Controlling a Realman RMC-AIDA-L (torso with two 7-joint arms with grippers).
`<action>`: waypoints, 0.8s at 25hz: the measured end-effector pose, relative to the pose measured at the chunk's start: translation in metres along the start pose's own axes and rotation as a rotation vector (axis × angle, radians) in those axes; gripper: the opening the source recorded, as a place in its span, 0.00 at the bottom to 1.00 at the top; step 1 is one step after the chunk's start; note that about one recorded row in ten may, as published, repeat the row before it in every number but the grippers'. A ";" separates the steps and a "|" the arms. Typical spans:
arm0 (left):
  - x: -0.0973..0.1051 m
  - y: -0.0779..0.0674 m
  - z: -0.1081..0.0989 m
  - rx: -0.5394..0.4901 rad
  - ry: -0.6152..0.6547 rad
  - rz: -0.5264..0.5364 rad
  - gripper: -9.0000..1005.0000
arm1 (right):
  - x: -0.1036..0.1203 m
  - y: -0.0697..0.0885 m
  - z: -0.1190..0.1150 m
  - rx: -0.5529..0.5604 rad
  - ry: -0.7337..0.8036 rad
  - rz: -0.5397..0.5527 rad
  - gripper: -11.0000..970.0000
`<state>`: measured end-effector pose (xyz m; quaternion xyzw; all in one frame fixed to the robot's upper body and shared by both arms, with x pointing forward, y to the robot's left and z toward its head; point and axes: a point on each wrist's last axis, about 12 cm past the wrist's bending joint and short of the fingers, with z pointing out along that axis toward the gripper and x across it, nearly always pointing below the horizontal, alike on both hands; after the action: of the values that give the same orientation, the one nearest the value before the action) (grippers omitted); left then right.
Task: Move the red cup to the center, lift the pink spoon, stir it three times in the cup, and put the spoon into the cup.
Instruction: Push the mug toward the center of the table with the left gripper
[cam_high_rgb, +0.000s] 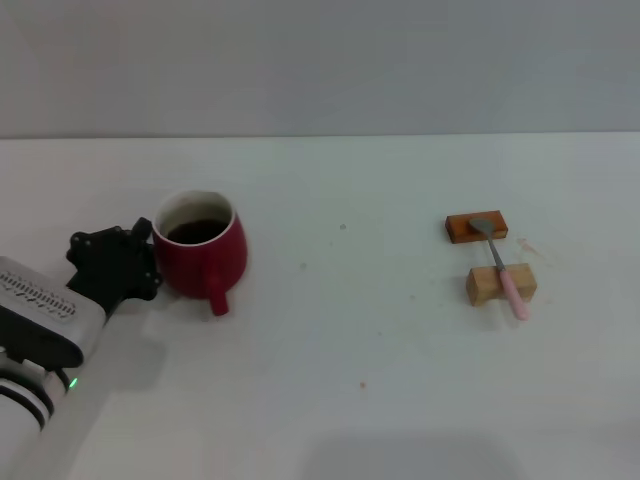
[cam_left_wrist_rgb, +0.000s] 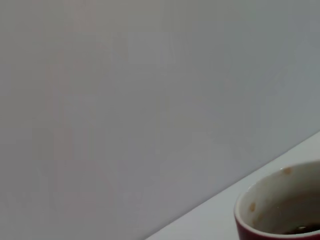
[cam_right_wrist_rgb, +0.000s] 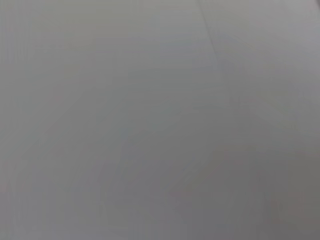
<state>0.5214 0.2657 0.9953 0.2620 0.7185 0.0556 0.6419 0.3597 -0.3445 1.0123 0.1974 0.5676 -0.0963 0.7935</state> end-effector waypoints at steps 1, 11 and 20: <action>-0.001 -0.002 0.001 0.007 -0.005 0.000 0.01 | 0.000 0.000 0.000 0.000 0.001 0.000 0.72; -0.011 -0.015 0.005 0.075 -0.044 0.013 0.01 | 0.000 -0.001 -0.002 0.002 0.003 -0.001 0.72; -0.017 -0.029 0.006 0.135 -0.071 0.018 0.01 | 0.001 0.000 -0.002 0.003 0.008 0.000 0.72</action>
<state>0.5191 0.2318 0.9976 0.3130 0.6950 0.0031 0.6473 0.3584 -0.3441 1.0112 0.1987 0.5707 -0.0964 0.7909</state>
